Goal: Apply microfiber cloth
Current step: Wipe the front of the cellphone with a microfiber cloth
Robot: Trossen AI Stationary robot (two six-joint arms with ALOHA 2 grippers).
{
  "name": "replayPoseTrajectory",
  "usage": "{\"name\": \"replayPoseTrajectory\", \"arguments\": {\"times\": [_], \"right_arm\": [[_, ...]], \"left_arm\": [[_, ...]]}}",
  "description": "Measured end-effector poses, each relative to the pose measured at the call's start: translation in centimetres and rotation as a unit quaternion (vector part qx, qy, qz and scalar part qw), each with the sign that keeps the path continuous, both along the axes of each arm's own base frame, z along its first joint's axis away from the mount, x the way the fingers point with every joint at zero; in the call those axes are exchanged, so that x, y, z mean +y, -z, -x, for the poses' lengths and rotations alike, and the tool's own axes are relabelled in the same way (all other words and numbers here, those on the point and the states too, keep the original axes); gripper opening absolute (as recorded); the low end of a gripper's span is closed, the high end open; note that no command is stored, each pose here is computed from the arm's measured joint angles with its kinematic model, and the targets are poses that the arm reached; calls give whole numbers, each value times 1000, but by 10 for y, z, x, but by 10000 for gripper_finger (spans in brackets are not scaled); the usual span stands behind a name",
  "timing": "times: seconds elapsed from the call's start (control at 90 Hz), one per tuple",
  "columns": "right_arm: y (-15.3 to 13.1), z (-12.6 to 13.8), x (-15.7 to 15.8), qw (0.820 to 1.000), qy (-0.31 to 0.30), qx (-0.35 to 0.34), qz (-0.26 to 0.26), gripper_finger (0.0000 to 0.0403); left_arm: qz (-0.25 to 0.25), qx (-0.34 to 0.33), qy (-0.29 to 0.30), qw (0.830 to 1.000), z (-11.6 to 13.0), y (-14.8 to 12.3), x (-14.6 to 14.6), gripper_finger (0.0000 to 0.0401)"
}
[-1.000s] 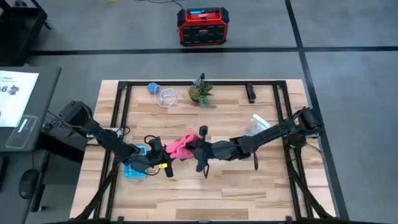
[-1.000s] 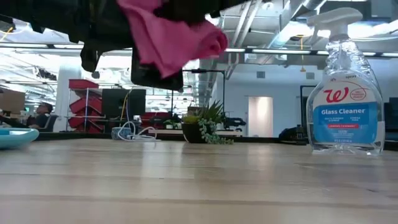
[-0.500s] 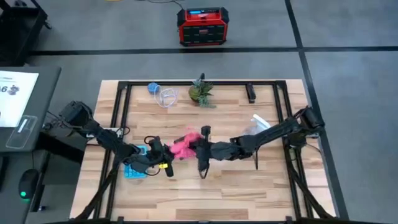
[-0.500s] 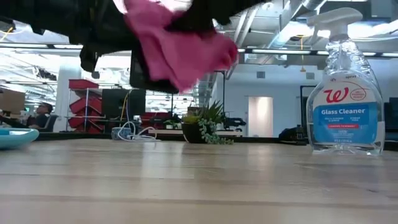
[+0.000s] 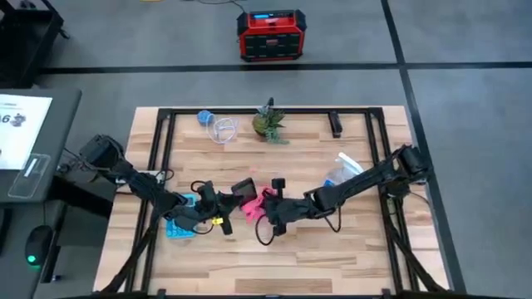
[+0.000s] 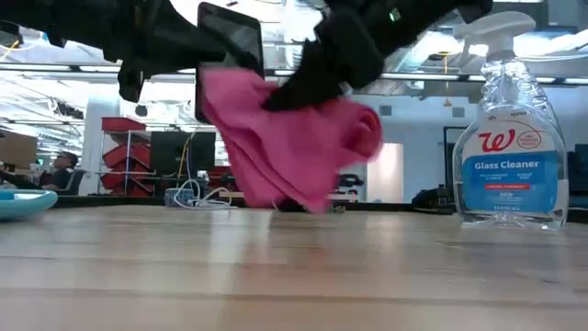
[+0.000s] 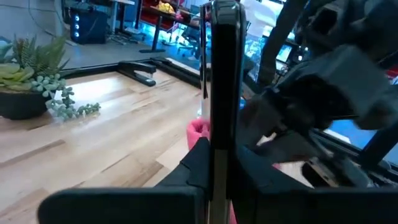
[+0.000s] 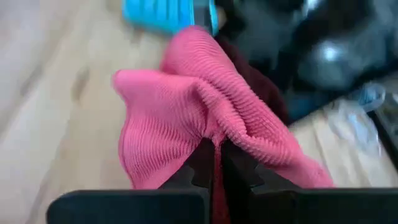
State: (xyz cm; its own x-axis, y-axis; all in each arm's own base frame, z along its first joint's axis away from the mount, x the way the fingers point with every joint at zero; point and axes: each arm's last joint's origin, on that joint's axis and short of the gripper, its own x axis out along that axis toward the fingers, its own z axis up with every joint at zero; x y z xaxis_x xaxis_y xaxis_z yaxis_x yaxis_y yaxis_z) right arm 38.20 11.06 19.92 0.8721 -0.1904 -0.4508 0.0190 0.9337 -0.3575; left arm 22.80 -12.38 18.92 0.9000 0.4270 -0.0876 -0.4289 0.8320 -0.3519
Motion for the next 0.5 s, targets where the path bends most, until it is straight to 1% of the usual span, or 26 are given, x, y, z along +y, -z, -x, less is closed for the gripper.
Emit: {"name": "replayPoseTrajectory", "arguments": {"times": [0.067, 0.133, 0.244, 0.367, 0.433, 0.5], "right_arm": [[-5, -3, -1, 999, -13, -25, -17, 0], [-4, -8, -3, 999, -19, -37, -27, 0], [1, -8, -7, 999, -26, -18, -26, 0], [6, -4, -9, 999, -23, 20, -21, 0], [6, -4, -10, 1000, -13, 21, -15, 0], [-1, -7, -10, 1000, 15, -4, -3, 0]], "left_arm": [[-1, -5, 0, 1000, 0, -2, 0, 13], [-4, -9, 1, 1000, 0, -3, 0, 13], [-7, -14, -2, 1000, 0, -5, 0, 13], [-8, -13, 0, 1000, 0, -5, 0, 13], [-9, -13, -3, 1000, 0, -5, 0, 13], [-10, -13, -8, 1000, 0, -5, 0, 13]]}}
